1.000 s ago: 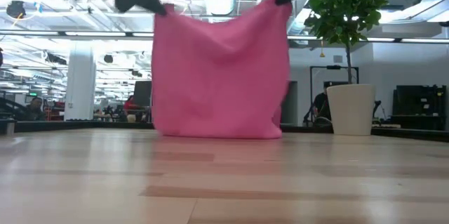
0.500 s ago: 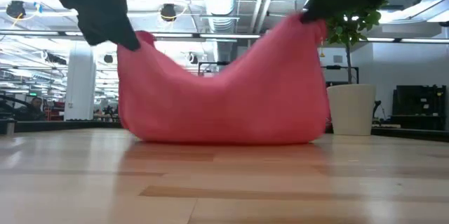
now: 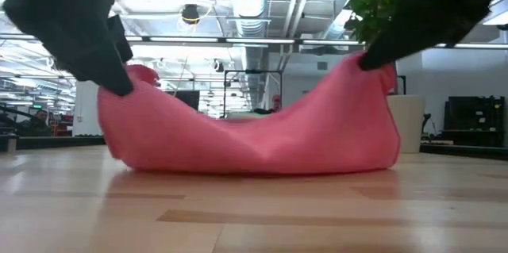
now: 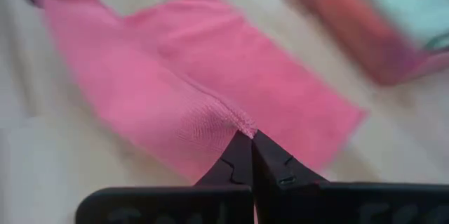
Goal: Fold microfiber towels
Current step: Fold the pink microfiber cloth
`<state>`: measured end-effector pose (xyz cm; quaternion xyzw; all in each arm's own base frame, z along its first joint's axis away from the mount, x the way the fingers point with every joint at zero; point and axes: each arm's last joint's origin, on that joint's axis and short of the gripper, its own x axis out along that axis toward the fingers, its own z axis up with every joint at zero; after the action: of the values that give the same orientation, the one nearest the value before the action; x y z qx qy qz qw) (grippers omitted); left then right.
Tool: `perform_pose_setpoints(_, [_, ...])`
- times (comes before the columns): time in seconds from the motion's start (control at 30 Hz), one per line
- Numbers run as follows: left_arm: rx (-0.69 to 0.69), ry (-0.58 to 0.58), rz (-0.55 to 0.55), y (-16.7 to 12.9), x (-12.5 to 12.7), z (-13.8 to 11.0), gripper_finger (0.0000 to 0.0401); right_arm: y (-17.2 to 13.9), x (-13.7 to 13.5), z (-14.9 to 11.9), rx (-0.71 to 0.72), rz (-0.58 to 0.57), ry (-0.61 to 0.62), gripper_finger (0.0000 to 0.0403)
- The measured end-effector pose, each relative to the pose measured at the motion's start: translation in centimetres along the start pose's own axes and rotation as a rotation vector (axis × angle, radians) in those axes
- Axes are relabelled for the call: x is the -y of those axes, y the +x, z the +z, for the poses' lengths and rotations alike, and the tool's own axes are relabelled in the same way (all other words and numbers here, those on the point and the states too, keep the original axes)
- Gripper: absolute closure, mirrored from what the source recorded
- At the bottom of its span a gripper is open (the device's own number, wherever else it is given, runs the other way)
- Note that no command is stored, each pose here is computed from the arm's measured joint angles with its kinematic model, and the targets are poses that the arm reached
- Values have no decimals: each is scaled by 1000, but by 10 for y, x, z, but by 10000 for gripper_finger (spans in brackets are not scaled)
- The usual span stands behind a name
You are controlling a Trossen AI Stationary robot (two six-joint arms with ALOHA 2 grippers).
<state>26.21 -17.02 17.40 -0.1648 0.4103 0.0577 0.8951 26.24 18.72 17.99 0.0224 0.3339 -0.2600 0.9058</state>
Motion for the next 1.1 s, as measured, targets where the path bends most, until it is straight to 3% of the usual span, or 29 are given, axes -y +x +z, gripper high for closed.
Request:
perform_pose_setpoints(0.23, [31,15,97,-16,-15,11,401,2,34,29,-17,-86,-44,392])
perform_pose_setpoints(0.57, [-58,42,318,-11,-55,23,401,41,69,51,-109,-179,-95,391])
perform_pose_setpoints(0.77, [-70,63,377,-8,-69,30,401,59,87,58,-185,-201,-121,391])
perform_pose_setpoints(1.1, [-98,50,418,-4,-83,28,401,96,94,54,-282,-201,-156,391])
